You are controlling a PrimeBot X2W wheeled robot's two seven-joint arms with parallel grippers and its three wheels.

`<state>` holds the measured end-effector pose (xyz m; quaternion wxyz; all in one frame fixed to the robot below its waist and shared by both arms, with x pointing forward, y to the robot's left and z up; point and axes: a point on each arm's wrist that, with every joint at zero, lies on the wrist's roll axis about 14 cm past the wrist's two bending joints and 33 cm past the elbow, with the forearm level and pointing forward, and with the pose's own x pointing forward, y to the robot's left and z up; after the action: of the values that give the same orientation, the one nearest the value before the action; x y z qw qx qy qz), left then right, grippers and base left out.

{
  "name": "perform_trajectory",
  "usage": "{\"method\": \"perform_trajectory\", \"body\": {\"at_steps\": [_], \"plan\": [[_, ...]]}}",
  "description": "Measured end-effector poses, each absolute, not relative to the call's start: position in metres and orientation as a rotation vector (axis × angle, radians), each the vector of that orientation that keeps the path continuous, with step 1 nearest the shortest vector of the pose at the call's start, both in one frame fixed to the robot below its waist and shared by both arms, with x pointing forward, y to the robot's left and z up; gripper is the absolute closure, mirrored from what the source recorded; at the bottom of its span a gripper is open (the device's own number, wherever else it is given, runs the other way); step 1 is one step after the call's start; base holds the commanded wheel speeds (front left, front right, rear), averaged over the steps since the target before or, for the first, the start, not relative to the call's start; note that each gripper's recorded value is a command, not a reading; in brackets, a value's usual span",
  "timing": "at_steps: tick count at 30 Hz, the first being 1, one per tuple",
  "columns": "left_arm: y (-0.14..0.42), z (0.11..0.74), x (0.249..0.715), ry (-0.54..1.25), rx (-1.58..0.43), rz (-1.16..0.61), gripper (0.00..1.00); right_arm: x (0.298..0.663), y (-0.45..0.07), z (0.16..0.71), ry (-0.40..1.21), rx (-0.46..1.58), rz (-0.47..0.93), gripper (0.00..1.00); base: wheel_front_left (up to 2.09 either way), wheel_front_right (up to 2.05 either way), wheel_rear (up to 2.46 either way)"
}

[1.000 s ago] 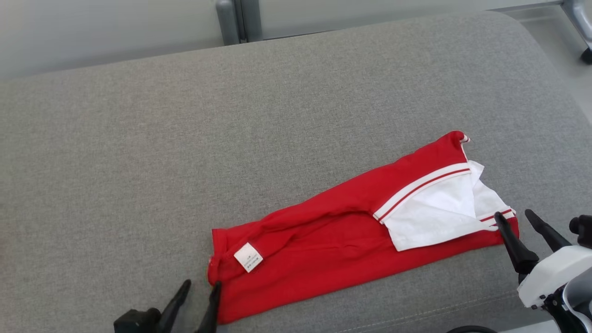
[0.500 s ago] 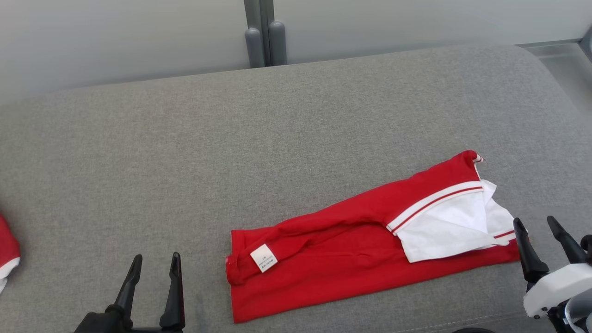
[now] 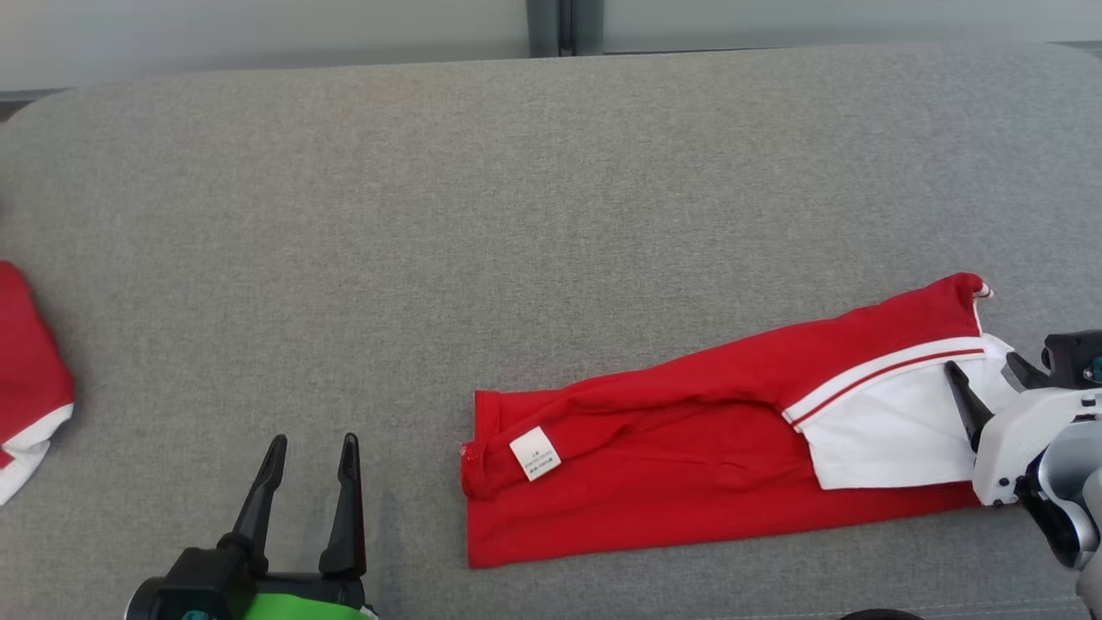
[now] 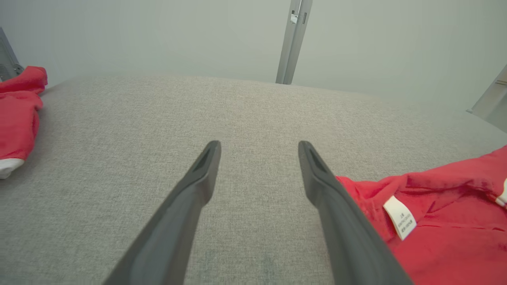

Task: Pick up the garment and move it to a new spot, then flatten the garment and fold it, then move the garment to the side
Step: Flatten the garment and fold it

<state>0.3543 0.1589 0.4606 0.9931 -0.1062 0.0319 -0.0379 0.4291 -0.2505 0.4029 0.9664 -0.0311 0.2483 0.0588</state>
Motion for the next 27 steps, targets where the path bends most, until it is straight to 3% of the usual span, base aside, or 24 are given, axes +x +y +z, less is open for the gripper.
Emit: {"method": "perform_trajectory", "body": {"at_steps": [14, 27], "plan": [[0.177, 0.448, 0.362, 0.095, -0.209, -0.020, 0.00, 0.446, -0.255, 0.364, 0.695, -0.082, 0.139, 0.00, 0.00, 0.00, 0.00], [0.178, 0.451, 0.366, 0.081, -0.218, -0.022, 0.00, 0.424, -0.268, 0.358, 0.893, 0.074, 0.099, 0.00, 0.00, 0.00, 0.00]]}}
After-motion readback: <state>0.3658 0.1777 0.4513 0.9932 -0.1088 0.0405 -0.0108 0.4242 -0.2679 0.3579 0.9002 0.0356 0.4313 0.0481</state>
